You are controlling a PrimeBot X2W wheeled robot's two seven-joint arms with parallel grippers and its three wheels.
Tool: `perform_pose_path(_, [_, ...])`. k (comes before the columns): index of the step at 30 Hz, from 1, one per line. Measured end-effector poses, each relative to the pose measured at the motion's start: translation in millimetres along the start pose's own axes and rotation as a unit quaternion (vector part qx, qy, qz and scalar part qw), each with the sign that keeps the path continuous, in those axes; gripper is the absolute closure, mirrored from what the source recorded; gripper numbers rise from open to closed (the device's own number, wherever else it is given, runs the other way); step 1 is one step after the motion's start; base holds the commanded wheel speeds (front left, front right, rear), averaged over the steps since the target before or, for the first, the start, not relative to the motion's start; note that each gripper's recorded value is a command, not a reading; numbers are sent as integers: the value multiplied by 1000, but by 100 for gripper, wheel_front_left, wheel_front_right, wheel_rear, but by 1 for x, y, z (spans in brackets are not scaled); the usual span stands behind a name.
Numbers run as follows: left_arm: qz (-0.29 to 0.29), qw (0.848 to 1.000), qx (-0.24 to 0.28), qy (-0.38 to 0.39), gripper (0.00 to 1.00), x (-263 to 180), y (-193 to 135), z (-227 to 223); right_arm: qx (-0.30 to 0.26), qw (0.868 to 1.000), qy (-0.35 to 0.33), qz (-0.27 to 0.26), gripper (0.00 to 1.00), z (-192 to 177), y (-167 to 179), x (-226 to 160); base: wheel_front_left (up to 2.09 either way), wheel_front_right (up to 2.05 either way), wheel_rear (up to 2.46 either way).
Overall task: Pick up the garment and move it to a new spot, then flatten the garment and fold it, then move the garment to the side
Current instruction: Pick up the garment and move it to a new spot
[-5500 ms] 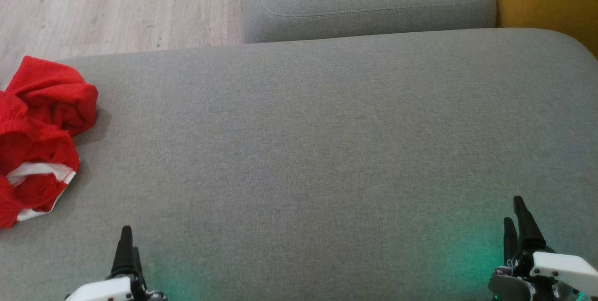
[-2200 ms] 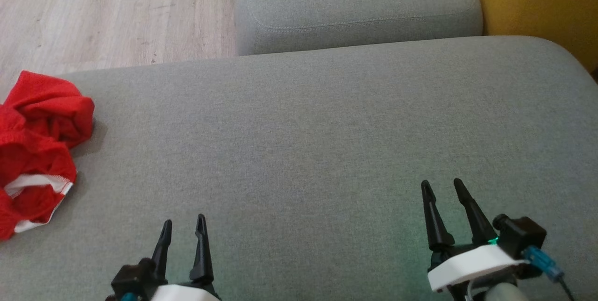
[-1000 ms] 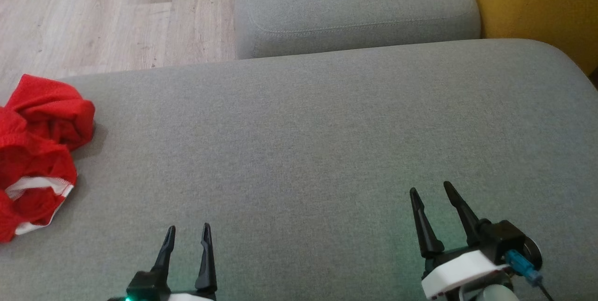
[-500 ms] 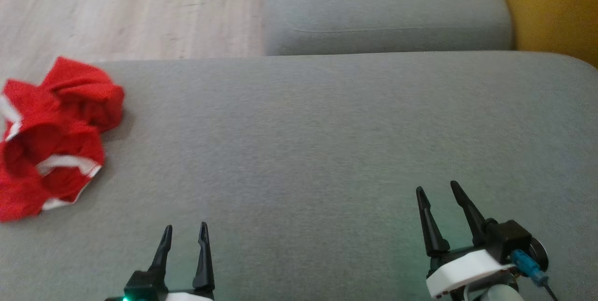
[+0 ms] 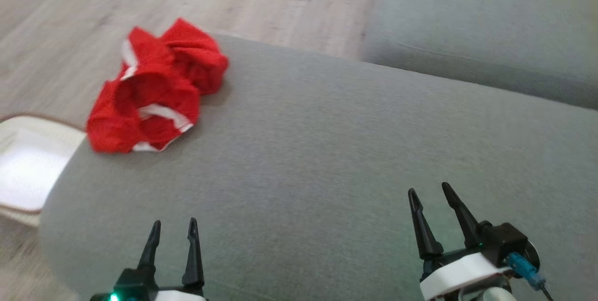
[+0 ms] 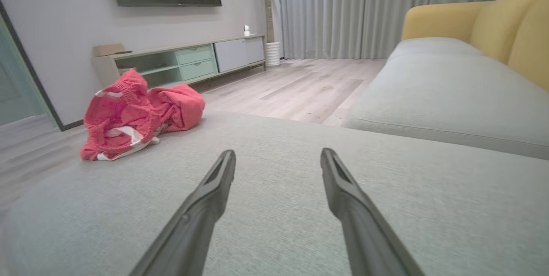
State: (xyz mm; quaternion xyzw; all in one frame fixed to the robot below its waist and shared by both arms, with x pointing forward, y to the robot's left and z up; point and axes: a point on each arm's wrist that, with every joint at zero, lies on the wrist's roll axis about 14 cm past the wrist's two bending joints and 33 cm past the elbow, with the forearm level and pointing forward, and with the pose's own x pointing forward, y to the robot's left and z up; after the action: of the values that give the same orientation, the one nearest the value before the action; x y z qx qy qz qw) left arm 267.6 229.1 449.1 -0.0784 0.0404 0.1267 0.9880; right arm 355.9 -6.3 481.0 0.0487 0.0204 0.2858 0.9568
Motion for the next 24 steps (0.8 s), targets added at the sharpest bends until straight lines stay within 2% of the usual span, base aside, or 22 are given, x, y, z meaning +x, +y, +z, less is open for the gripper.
perform_pose_path(8, [64,998,-4,-18,0,-25,39,7,-2,998,3,64,0,1,38,19,0,0,0])
perform_pose_path(17, [84,996,1,-32,0,-31,53,17,2,997,11,74,0,-5,43,22,0,0,0])
perform_pose_path(20, [91,994,9,-60,0,-27,59,38,0,998,9,68,0,-4,38,23,0,0,0])
perform_pose_path(24, [98,987,34,-126,0,-17,69,93,-5,998,1,56,0,-1,28,25,0,0,0])
